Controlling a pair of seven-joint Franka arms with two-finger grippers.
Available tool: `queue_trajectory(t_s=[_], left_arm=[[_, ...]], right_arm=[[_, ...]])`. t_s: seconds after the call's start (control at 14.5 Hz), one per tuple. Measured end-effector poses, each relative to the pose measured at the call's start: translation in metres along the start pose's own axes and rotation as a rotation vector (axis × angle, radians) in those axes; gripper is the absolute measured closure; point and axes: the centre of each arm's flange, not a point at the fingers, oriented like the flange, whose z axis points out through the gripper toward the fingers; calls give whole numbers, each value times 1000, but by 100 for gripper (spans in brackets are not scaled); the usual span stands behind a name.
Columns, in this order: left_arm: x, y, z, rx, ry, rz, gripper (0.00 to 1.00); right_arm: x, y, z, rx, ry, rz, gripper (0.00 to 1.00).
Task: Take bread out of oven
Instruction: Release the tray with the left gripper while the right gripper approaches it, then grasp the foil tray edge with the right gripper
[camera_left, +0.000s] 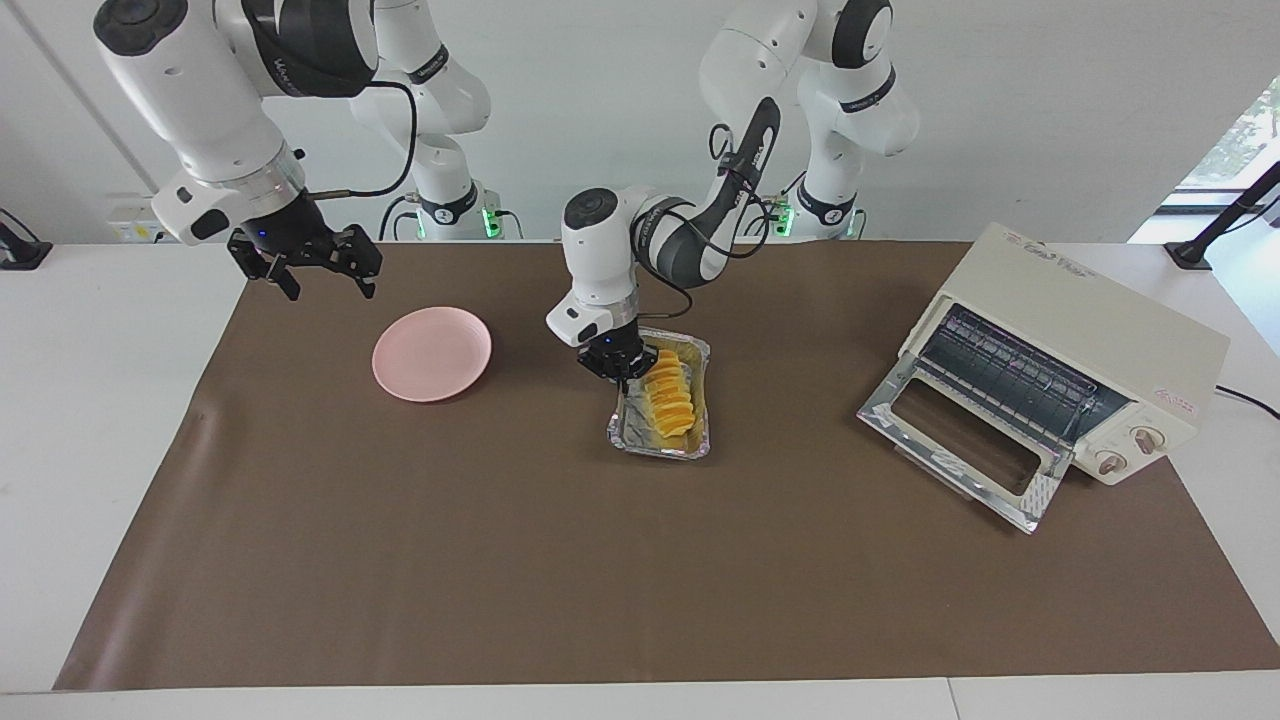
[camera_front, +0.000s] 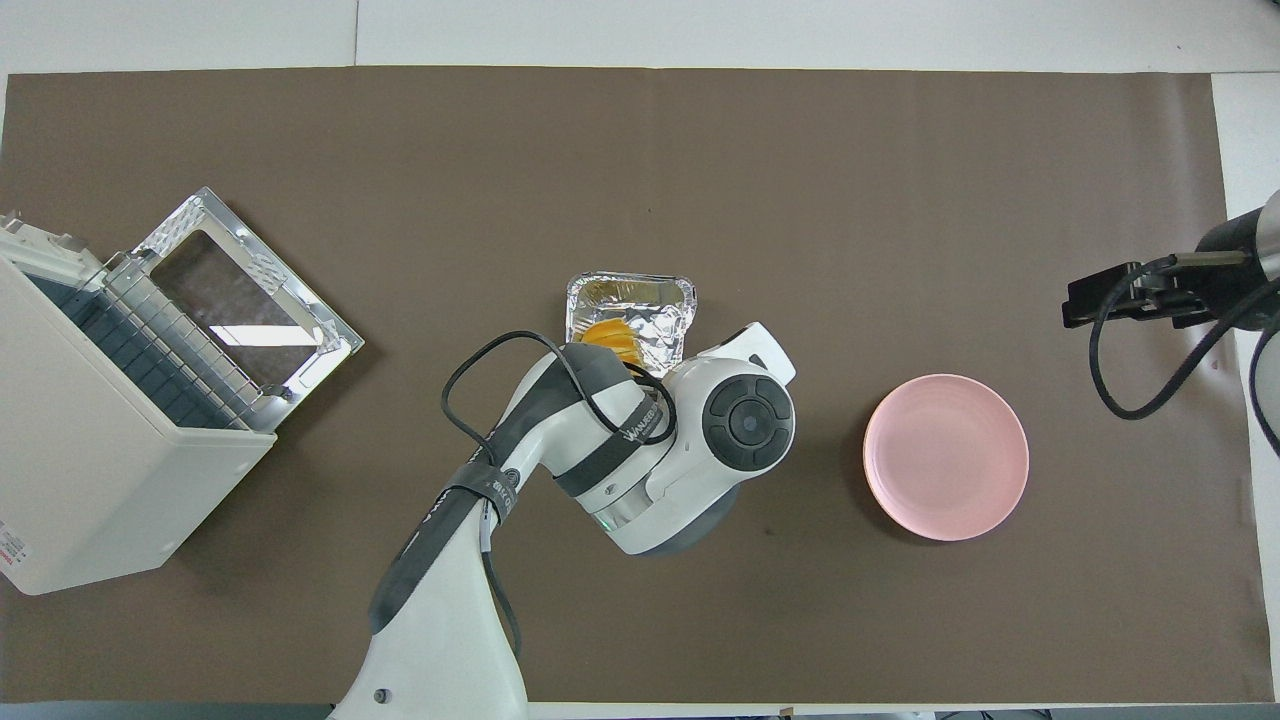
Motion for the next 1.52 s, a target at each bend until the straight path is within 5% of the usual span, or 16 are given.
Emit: queue_trajectory(t_s=[0.35, 0.55, 0.9, 1.31, 1.52], left_arm=[[15, -6, -11, -15, 35, -34, 33], [52, -37, -38, -13, -5, -132, 1], [122, -184, -140, -104, -68, -200, 0], [111, -389, -223, -118, -122, -90, 0], [101, -441, -234, -122, -136, -117, 0]], right_arm=[[0, 1, 3, 0, -7, 2, 0], [0, -2, 2, 19, -4, 1, 0], [9, -53, 2, 34, 4, -63, 0], [8, -206, 83, 34, -4, -13, 0], [-13, -257, 131, 65, 36, -29, 0]])
